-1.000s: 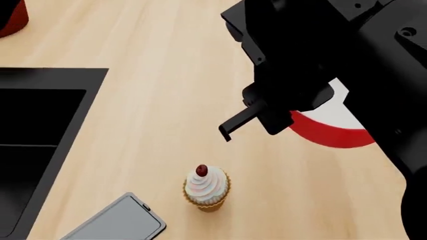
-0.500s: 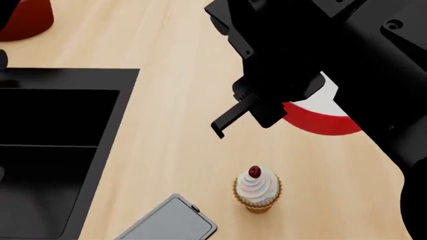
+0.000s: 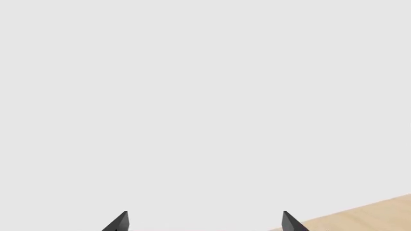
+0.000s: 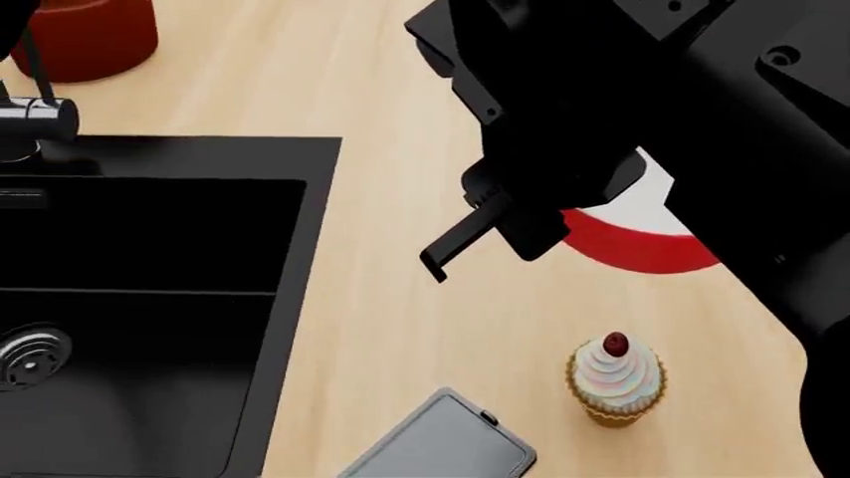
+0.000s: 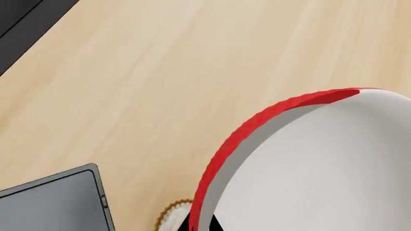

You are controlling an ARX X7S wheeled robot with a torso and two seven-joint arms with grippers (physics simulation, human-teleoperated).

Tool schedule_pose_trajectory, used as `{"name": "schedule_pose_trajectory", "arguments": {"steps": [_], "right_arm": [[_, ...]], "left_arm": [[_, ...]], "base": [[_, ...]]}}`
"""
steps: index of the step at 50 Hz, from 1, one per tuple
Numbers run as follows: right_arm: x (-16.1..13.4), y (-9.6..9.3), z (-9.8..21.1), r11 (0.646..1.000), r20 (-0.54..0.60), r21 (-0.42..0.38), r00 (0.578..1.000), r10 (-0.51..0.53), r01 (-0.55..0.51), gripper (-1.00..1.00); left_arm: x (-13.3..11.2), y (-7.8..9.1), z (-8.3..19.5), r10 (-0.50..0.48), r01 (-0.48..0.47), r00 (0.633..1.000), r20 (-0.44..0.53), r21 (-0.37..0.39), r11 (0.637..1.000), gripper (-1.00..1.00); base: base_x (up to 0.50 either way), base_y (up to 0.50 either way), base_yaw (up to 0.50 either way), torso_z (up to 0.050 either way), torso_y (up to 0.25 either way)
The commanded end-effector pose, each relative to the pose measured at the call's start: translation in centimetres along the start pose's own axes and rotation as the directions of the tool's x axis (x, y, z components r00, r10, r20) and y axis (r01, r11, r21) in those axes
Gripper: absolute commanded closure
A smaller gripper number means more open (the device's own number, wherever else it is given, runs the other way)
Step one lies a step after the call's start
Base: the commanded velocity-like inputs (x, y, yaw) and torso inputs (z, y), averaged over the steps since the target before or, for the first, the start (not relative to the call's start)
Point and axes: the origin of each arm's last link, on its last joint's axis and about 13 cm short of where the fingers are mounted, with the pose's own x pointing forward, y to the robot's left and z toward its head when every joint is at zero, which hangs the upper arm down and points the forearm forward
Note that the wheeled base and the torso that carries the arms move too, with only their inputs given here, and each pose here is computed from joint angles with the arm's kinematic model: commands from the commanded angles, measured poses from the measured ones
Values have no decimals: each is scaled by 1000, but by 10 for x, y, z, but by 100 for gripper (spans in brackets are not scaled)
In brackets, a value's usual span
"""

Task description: Move the fresh-baked cupcake off the tray onto the counter, and place the bowl used for mixing into the sink.

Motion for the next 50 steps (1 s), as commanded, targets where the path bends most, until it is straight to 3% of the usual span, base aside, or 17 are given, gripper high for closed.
{"name": "schedule_pose_trajectory", "arguments": {"steps": [1,50], "right_arm": [[5,-3,-7,999,-56,-13,997,-44,44,100],[8,-3,-10,999,-47,-15,998,-44,44,100]], "left_arm": [[1,0,2,-3,3,1000,29,2,1000,-100],[0,-1,2,-10,10,1000,25,9,1000,-100]], "base": [[0,238,0,0,0],[0,228,0,0,1]]}}
